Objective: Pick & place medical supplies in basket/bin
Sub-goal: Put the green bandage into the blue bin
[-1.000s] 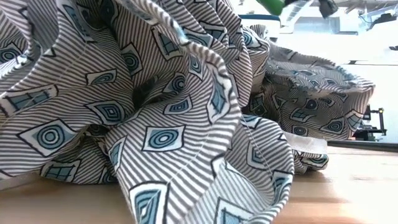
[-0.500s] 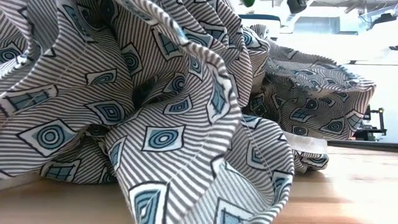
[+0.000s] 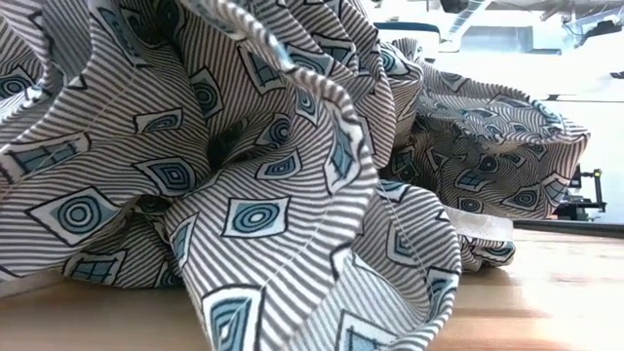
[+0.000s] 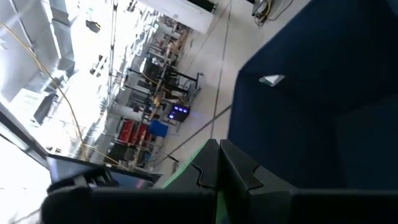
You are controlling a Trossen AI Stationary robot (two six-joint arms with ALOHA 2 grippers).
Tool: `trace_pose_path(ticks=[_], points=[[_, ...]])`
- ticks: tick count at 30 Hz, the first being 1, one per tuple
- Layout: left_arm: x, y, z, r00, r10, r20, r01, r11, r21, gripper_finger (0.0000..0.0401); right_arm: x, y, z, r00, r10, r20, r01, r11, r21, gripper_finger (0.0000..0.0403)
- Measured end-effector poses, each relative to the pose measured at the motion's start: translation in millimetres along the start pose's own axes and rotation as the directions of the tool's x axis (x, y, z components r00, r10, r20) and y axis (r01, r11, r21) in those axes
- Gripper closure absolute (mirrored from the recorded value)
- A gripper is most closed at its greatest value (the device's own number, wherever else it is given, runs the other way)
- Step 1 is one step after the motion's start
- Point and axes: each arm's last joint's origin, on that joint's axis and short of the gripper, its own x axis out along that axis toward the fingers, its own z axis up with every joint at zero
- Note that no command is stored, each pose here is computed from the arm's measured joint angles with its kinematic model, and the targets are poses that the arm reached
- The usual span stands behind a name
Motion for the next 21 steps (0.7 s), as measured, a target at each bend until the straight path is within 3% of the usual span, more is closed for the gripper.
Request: trace_pose_path(ticks=[5,12,21], points=[[0.7,-0.4,-3.5,0.999,-0.050,0.004,0.050,0.999,0.006,0.0135,0.7,-0.8,-1.3,1.000,0.000,-0.012,0.001,1.000,0.012,0.0403],[0.6,0.0,-3.6,0.999,-0.040,-0.003,0.040,0.999,-0.003,0.0161,0.6,-0.8,-1.4,1.000,-0.001,-0.013,0.001,1.000,0.012,0.0403],[0.5,0.1,-3.8,0.999,-0.036,-0.009,0.036,0.999,-0.040,0.0245,0.7,-0.9,-1.5,1.000,-0.001,-0.013,0.001,1.000,0.013,0.0403]])
